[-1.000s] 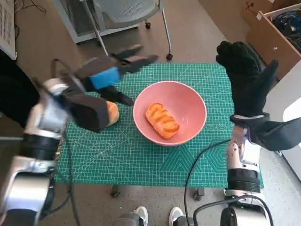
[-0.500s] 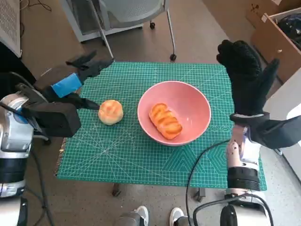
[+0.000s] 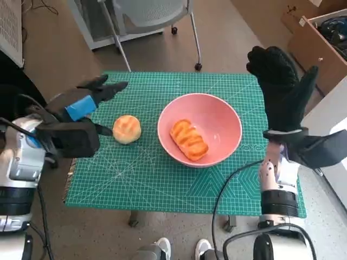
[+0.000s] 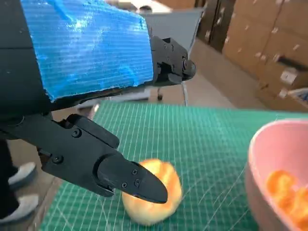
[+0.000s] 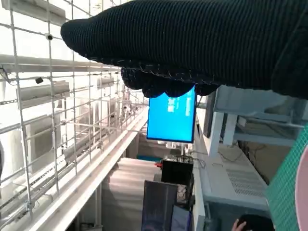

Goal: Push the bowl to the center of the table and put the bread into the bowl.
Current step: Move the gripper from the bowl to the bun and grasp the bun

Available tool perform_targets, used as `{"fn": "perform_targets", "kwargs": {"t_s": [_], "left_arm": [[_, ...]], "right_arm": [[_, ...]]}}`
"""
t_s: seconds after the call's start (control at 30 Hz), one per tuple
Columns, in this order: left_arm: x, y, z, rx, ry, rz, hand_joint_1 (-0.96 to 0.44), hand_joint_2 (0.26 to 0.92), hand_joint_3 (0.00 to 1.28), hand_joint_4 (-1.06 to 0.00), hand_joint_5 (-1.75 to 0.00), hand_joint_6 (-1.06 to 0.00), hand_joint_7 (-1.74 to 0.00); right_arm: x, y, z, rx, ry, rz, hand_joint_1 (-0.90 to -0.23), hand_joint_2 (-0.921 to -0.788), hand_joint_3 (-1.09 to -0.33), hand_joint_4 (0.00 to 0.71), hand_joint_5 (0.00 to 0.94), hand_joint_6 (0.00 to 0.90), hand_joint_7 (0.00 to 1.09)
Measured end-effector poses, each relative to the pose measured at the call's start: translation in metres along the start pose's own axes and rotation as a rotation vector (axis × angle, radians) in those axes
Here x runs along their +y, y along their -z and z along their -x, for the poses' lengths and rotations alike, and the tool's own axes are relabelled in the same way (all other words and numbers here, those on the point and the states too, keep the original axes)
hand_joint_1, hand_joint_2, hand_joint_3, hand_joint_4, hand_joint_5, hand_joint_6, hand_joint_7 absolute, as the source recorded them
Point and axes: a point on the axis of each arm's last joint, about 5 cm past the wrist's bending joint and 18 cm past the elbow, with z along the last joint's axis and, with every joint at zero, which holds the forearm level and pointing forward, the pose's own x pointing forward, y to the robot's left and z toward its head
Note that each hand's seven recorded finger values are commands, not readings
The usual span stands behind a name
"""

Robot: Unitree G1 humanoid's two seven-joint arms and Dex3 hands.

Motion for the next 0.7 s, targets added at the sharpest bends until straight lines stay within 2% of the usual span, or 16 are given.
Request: {"fn": "perform_targets", "kwargs": {"t_s": [0.17,0.4,0.7], "left_arm": [[-0.019,0.006,-0.008,0.046,0.066,0.013,-0.54,0.826,0.0,-0.03,0.0,-0.2,-0.02],[-0.041,0.009,-0.021,0.106,0.136,0.035,-0.47,0.817,0.0,-0.03,0.0,-0.2,-0.01],[-0.054,0.003,-0.039,0.136,0.129,0.012,-0.37,0.805,0.0,-0.04,-0.01,-0.22,-0.02]], "right_arm": [[-0.001,-0.001,-0.0006,-0.003,-0.002,0.002,-0.53,-0.921,-0.545,0.368,0.004,0.258,0.39],[-0.003,-0.002,-0.0007,-0.005,0.0,0.01,-0.526,-0.921,-0.547,0.369,0.004,0.261,0.39],[-0.005,-0.003,-0.0009,-0.011,0.0,0.021,-0.525,-0.921,-0.55,0.369,0.003,0.264,0.38]]}}
